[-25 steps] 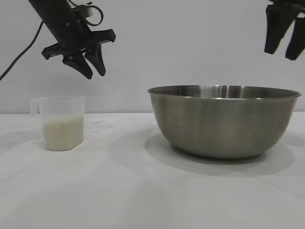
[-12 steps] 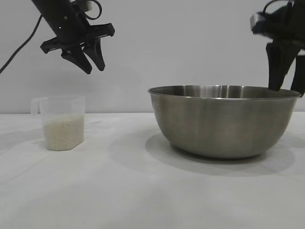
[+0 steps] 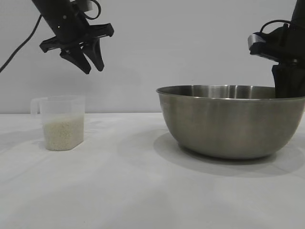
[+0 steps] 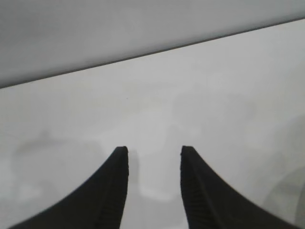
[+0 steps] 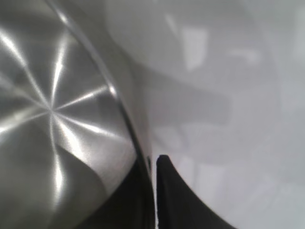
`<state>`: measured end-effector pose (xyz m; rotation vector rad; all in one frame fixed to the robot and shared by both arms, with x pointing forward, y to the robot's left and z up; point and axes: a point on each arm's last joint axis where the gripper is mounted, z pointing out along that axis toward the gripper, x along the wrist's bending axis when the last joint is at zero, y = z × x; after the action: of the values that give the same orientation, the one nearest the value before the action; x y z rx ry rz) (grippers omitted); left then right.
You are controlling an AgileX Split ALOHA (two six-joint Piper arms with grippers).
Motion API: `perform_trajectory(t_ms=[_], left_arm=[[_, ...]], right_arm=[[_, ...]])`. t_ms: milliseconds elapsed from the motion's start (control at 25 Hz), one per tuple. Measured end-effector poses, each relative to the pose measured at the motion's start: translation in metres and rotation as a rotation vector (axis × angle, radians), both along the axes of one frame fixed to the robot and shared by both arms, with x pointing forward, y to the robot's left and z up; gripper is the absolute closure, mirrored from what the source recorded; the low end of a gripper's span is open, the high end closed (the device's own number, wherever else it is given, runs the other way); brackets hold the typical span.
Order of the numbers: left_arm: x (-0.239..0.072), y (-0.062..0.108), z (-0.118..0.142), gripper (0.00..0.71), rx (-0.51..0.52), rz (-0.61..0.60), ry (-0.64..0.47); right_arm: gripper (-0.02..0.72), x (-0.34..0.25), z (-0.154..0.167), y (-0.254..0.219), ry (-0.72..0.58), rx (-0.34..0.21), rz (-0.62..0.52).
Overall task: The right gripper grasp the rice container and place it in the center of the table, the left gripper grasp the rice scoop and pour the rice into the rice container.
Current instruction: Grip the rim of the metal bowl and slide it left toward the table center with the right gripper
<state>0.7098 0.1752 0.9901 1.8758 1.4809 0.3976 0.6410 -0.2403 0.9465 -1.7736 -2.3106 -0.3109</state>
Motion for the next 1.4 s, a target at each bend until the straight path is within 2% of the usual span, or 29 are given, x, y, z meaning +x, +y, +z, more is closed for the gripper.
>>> perform_trajectory(t_ms=[320,520,640,760,840,880,1040,1080,1120,1320,1400], left_arm=[[0.0,0.0,0.0,0.504,0.0,0.0,0.0],[0.0,0.0,0.0,0.504,0.0,0.0,0.0],[0.0,0.0,0.0,0.504,0.0,0.0,0.0],[0.0,0.0,0.0,0.504,0.0,-0.001,0.002],[0.0,0.0,0.0,0.504,0.0,-0.002,0.004],[0.0,0.0,0.0,0.504,0.0,-0.002,0.004],[0.0,0.0,0.0,0.504,0.0,-0.002,0.004],[0.0,0.0,0.0,0.504,0.0,-0.002,0.004],[0.0,0.0,0.0,0.504,0.0,-0.002,0.004],[0.0,0.0,0.0,0.504,0.0,-0.002,0.004],[0.0,0.0,0.0,0.504,0.0,-0.002,0.004]], right_arm=[[0.703,-0.007,0.001,0.064,-0.062,0.027,0.096],[0.703,-0.008,0.001,0.069,-0.065,0.033,0.101],[0.562,-0.008,0.001,0.069,-0.072,0.032,0.1],[0.359,-0.008,0.002,0.069,-0.074,0.032,0.1],[0.262,-0.008,0.005,0.069,-0.084,0.034,0.101],[0.241,-0.008,0.008,0.069,-0.091,0.035,0.101],[0.248,-0.008,0.025,0.068,-0.158,0.038,0.095],[0.207,-0.008,0.029,0.067,-0.184,0.035,0.094],[0.223,-0.007,0.035,0.067,-0.219,0.031,0.091],[0.223,0.001,0.055,0.057,-0.392,-0.046,0.1],[0.223,0.006,0.055,0.045,-0.418,-0.064,0.074]])
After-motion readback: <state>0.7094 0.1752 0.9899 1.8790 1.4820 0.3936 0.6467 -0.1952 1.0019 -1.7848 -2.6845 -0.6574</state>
